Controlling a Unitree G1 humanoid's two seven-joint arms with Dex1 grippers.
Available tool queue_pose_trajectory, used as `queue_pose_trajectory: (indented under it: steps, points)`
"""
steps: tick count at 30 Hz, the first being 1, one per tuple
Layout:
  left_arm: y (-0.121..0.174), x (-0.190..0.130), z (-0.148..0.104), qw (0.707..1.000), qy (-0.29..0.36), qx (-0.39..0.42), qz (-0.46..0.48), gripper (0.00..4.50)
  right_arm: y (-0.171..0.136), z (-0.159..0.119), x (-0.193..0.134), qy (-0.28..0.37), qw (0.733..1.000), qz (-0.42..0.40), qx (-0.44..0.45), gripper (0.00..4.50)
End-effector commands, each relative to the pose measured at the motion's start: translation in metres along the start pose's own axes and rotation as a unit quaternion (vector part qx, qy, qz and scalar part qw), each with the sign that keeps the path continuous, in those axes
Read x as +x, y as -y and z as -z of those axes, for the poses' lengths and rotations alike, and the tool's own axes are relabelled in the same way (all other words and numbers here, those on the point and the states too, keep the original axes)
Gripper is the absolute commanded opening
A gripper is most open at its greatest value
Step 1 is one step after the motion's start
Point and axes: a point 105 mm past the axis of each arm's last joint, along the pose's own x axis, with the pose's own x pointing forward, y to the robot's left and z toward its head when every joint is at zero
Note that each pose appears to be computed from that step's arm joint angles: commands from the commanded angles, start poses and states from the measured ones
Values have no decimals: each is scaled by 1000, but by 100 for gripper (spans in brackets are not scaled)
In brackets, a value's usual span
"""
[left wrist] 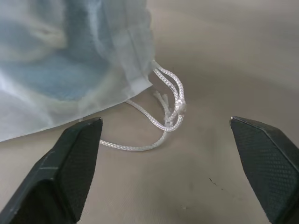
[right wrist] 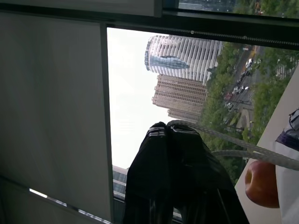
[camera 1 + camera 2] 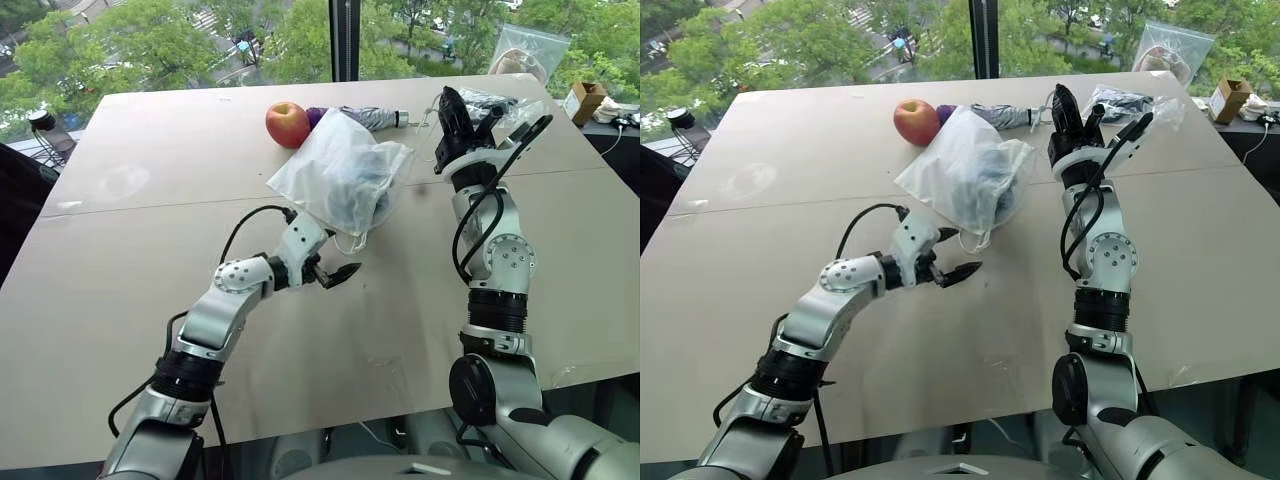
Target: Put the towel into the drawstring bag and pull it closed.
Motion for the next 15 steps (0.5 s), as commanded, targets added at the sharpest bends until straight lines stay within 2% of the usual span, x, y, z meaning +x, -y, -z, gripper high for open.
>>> queue_pose_trajectory:
  steps: [1, 7, 10, 15]
  points:
    - [0, 13, -7, 999, 14, 28, 7, 444, -22, 11, 5, -3, 999, -37, 16, 0]
    - [-7, 32, -18, 998, 55, 35, -25, 444, -19, 12, 4, -4, 999, -36, 10, 0]
    - [-7, 35, -14, 997, 61, 34, -39, 360, -17, 11, 4, -3, 999, -37, 8, 0]
    - [-15, 32, -9, 993, 62, 44, -92, 112, -10, 7, 1, 0, 999, -33, 8, 0]
